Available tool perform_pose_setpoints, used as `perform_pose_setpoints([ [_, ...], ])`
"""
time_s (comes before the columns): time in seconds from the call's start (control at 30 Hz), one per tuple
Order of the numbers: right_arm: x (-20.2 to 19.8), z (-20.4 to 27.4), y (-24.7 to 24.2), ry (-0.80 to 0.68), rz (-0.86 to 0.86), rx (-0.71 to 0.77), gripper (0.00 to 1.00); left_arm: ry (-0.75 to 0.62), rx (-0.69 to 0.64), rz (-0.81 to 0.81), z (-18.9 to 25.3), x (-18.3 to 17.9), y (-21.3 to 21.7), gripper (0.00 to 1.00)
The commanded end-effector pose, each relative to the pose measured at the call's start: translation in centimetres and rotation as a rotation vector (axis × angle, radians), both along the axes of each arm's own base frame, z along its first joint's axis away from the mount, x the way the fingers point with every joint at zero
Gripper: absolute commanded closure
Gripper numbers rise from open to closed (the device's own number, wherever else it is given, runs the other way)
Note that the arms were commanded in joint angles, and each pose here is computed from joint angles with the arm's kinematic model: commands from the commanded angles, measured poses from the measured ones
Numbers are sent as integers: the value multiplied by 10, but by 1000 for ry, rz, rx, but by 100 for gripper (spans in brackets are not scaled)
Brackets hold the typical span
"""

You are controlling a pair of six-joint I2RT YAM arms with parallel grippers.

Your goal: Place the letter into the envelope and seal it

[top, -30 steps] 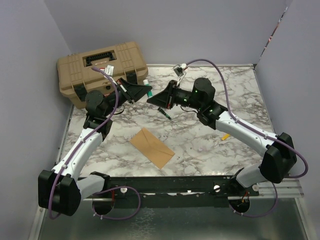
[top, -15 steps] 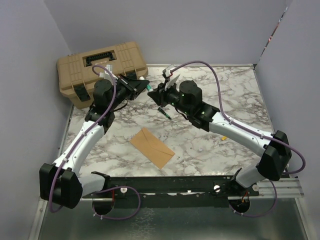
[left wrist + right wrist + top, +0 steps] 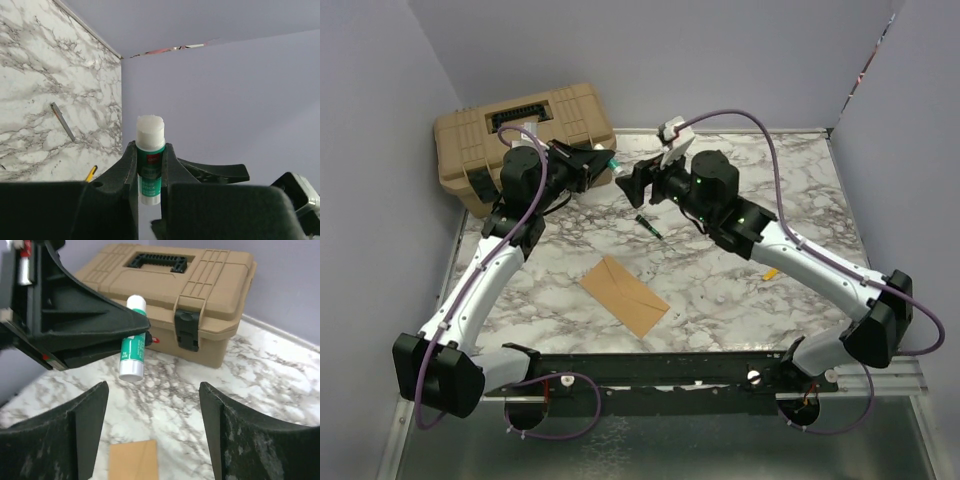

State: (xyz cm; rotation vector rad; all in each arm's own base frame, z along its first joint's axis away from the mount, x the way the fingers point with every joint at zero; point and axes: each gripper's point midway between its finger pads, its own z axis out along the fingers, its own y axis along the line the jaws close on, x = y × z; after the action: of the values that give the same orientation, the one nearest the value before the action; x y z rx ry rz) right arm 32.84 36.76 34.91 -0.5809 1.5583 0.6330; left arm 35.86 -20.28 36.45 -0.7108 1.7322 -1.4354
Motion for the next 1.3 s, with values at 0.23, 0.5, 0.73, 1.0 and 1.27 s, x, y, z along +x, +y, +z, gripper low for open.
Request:
perform_pose_setpoints([
  [0.23, -56, 46, -14, 621, 79, 596, 18, -224, 57, -111, 43, -34, -5, 100],
  [0.5, -62, 36, 6, 855, 191, 787, 36, -252, -54, -175, 55, -52, -10, 100],
  [0.73, -76, 70, 11, 728, 399, 859, 45, -260, -67, -172, 53, -57, -8, 100],
  [1.0, -66, 58, 10, 755, 336, 872, 39, -265, -75, -171, 56, -59, -8, 100],
  [1.27, -60, 52, 12, 758, 310, 865, 51, -263, -80, -175, 56, -61, -8, 100],
])
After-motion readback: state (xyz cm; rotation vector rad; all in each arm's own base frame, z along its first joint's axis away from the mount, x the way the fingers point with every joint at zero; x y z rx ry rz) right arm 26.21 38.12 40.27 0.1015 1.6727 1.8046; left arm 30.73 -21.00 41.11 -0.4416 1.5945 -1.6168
